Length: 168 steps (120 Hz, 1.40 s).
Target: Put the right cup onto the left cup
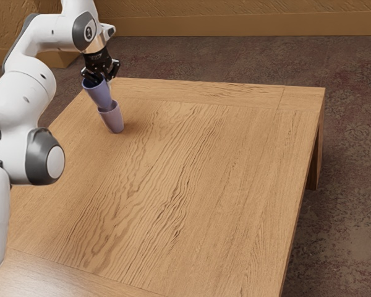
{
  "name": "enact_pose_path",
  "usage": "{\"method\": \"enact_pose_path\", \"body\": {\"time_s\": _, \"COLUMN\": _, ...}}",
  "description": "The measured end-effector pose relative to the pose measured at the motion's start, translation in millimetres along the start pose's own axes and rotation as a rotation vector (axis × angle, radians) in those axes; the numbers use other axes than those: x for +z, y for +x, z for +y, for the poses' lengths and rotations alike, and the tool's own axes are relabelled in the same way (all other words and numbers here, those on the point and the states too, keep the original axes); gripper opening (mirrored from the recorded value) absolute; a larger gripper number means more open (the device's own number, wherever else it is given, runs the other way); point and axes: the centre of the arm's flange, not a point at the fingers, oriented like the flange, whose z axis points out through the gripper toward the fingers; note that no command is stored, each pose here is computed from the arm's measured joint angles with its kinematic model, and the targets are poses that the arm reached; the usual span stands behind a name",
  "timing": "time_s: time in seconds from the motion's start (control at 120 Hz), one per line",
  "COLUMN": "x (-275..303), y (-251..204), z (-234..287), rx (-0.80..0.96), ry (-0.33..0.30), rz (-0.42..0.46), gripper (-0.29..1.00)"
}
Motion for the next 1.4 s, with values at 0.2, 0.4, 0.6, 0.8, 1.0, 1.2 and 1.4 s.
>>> {"method": "enact_pose_path", "body": {"time_s": 0.2, "x": 11.9, "y": 4.2, "z": -1.5, "rx": 0.002, "ry": 0.006, "rz": -0.006, "gripper": -0.08}}
{"method": "enact_pose_path", "body": {"time_s": 0.4, "x": 19.8, "y": 3.0, "z": 1.2, "rx": 0.009, "ry": 0.004, "rz": -0.022, "gripper": -0.08}}
{"method": "enact_pose_path", "body": {"time_s": 0.6, "x": 29.6, "y": 1.4, "z": 5.8, "rx": 0.016, "ry": -0.007, "rz": -0.038, "gripper": -0.08}}
{"method": "enact_pose_path", "body": {"time_s": 0.8, "x": 31.4, "y": 1.3, "z": 7.0, "rx": 0.019, "ry": -0.014, "rz": -0.041, "gripper": 0.24}}
{"method": "enact_pose_path", "body": {"time_s": 1.0, "x": 23.7, "y": 2.6, "z": 4.1, "rx": 0.017, "ry": -0.019, "rz": -0.033, "gripper": 0.51}}
{"method": "enact_pose_path", "body": {"time_s": 1.2, "x": -49.4, "y": 0.4, "z": -4.9, "rx": 0.014, "ry": -0.049, "rz": 0.048, "gripper": 0.62}}
{"method": "enact_pose_path", "body": {"time_s": 1.4, "x": -127.8, "y": -72.0, "z": 0.1, "rx": 0.154, "ry": -0.057, "rz": -0.052, "gripper": 0.66}}
